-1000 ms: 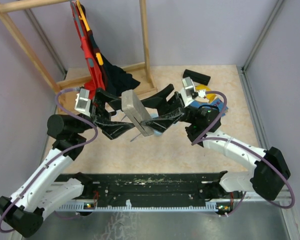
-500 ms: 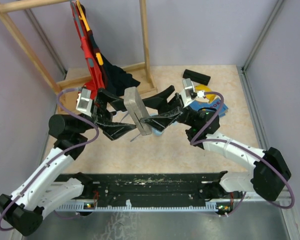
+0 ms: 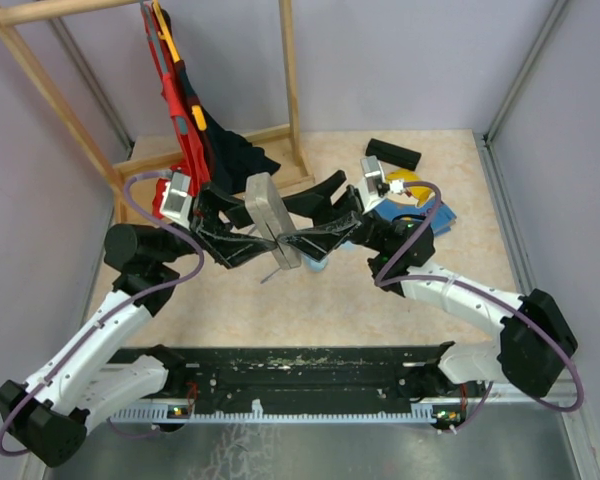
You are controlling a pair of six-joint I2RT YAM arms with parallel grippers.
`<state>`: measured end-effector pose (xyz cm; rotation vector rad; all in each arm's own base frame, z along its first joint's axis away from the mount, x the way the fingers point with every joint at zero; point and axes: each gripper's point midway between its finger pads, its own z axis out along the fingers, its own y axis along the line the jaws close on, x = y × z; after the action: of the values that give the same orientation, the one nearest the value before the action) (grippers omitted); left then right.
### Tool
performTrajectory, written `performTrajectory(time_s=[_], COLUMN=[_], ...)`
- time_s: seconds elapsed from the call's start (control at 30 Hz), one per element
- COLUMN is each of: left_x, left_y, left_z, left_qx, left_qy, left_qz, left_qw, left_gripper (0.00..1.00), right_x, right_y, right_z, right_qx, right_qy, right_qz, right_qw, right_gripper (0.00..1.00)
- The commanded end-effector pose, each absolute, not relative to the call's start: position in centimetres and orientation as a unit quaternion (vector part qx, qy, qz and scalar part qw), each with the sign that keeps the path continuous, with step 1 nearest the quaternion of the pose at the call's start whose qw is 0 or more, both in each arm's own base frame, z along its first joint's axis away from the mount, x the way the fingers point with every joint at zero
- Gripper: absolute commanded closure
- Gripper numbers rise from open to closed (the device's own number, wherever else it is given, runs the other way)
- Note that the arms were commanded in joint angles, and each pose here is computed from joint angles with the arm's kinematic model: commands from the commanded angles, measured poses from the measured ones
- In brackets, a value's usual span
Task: Organize the sunglasses
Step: Open the sunglasses case.
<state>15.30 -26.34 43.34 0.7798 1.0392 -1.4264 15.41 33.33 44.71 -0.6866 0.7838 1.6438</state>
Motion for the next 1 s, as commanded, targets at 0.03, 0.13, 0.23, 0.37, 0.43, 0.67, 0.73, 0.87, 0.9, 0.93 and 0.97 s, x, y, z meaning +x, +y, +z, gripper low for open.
performTrajectory(time_s=[0.03, 0.13, 0.23, 0.37, 0.43, 0.67, 0.73, 0.87, 0.9, 0.93, 0.97], left_x=[14.5, 15.1, 16.3, 18.6, 19.7, 23.7, 24.7, 26.5, 26.8, 27.0, 27.2], left_y=[-26.0, -25.8, -25.4, -24.9, -24.8, -24.0, -23.7, -23.2, -23.1, -23.0, -22.9], left_z=[45.0, 45.0, 45.2, 45.0, 44.7, 43.6, 43.5, 42.3, 42.2, 42.0, 41.8], left_qx=[0.345, 0.336, 0.317, 0.285, 0.273, 0.231, 0.221, 0.2, 0.196, 0.192, 0.189], left_qy=[0.413, 0.429, 0.458, 0.502, 0.525, 0.595, 0.614, 0.653, 0.658, 0.663, 0.668], left_qz=[-0.601, -0.586, -0.558, -0.517, -0.498, -0.422, -0.398, -0.349, -0.339, -0.33, -0.322], left_qw=[0.59, 0.6, 0.615, 0.632, 0.634, 0.644, 0.645, 0.642, 0.643, 0.644, 0.644], left_gripper=[0.61, 0.74, 0.8, 0.87, 0.92, 1.0, 1.0, 1.0, 1.0, 0.99, 0.97], right_x=[15.0, 16.2, 17.8, 20.3, 21.4, 24.9, 25.6, 26.7, 26.9, 27.1, 27.3], right_y=[32.4, 32.5, 32.2, 31.5, 31.1, 29.7, 29.3, 28.7, 28.6, 28.5, 28.4], right_z=[47.3, 46.7, 46.0, 44.7, 44.1, 42.3, 41.9, 41.3, 41.1, 40.9, 40.8], right_qx=[-0.285, -0.276, -0.265, -0.24, -0.224, -0.154, -0.138, -0.111, -0.106, -0.101, -0.097], right_qy=[0.3, 0.336, 0.383, 0.451, 0.48, 0.566, 0.582, 0.612, 0.618, 0.624, 0.629], right_qz=[0.69, 0.662, 0.62, 0.559, 0.534, 0.468, 0.454, 0.422, 0.416, 0.409, 0.403], right_qw=[0.594, 0.611, 0.632, 0.654, 0.659, 0.661, 0.66, 0.66, 0.659, 0.658, 0.657], right_gripper=[1.0, 1.0, 1.0, 1.0, 1.0, 1.0, 1.0, 1.0, 1.0, 1.0, 1.0])
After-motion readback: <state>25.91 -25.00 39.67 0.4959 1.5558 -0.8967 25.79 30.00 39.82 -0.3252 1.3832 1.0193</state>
